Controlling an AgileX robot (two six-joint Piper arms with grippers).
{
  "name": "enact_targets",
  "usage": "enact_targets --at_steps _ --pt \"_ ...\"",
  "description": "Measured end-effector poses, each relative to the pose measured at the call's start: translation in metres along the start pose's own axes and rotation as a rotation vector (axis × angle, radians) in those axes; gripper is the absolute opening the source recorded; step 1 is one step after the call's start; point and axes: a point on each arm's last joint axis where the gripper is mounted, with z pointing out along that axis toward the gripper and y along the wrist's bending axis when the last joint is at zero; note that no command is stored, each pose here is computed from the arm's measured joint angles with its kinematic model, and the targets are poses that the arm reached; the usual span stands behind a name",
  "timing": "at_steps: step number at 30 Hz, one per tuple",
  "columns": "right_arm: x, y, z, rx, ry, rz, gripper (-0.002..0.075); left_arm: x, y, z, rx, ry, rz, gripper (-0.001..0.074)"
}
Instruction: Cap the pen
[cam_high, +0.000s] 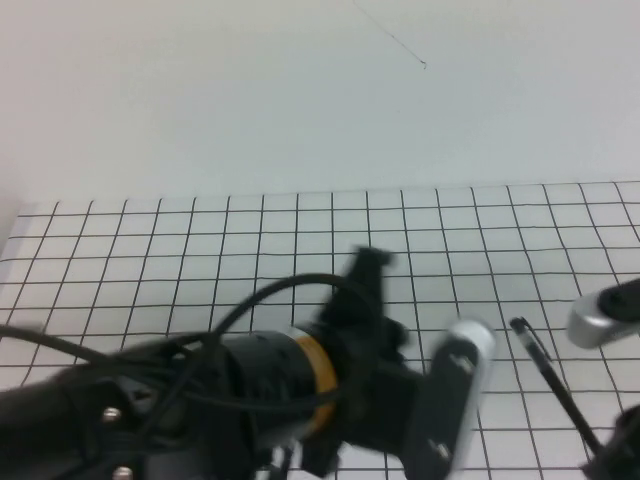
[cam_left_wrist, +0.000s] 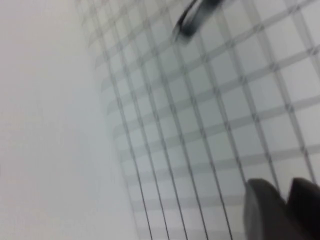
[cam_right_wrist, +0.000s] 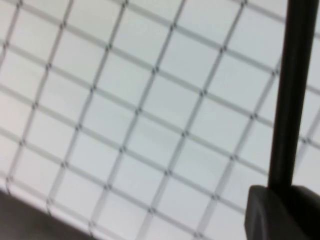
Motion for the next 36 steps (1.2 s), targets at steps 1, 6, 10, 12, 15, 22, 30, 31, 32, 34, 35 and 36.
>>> enact_targets --at_steps 1,6,10,12,15,22,30,31,32,34,35,36 --pt "-0.004 0.0 0.004 -0.005 -0.012 0.012 0.0055 0.007 0.003 -0.003 -0.014 0.047 -0.057 0.0" --pt "-0.03 0.002 0.038 -0.028 -0.094 0.106 0.0055 0.038 0.014 -0.018 -0.13 0.291 -0.375 0.0" --pt "-0.063 0.0 0.069 -0.017 -0.121 0.151 0.0055 0.055 0.017 -0.035 -0.21 0.428 -0.577 0.0" --pt "-0.079 0.0 0.087 -0.016 -0.092 0.155 0.0055 0.058 0.017 -0.045 -0.221 0.435 -0.661 0.0" --pt "-0.102 -0.001 0.111 -0.014 -0.057 0.16 0.0055 0.058 0.019 -0.062 -0.23 0.371 -0.778 0.0" --pt "-0.132 -0.008 0.159 -0.019 0.053 0.237 0.0055 0.064 0.025 -0.102 -0.313 0.267 -0.978 0.0" --pt "-0.129 -0.01 0.177 -0.016 0.138 0.25 0.0058 0.072 0.023 -0.119 -0.349 0.288 -1.023 0.0" --pt "-0.129 -0.01 0.177 -0.016 0.14 0.253 0.0066 0.073 0.022 -0.119 -0.351 0.292 -1.025 0.0" --pt "-0.129 -0.01 0.179 -0.015 0.148 0.253 0.0081 0.073 0.021 -0.118 -0.348 0.295 -1.025 0.0" --pt "-0.127 -0.01 0.181 -0.018 0.162 0.258 0.0122 0.075 0.018 -0.117 -0.354 0.301 -1.036 0.0" --pt "-0.127 -0.01 0.181 -0.02 0.164 0.263 0.0153 0.075 0.017 -0.116 -0.357 0.302 -1.041 0.0" --pt "-0.127 -0.01 0.181 -0.02 0.164 0.265 0.0183 0.076 0.015 -0.116 -0.36 0.307 -1.037 0.0"
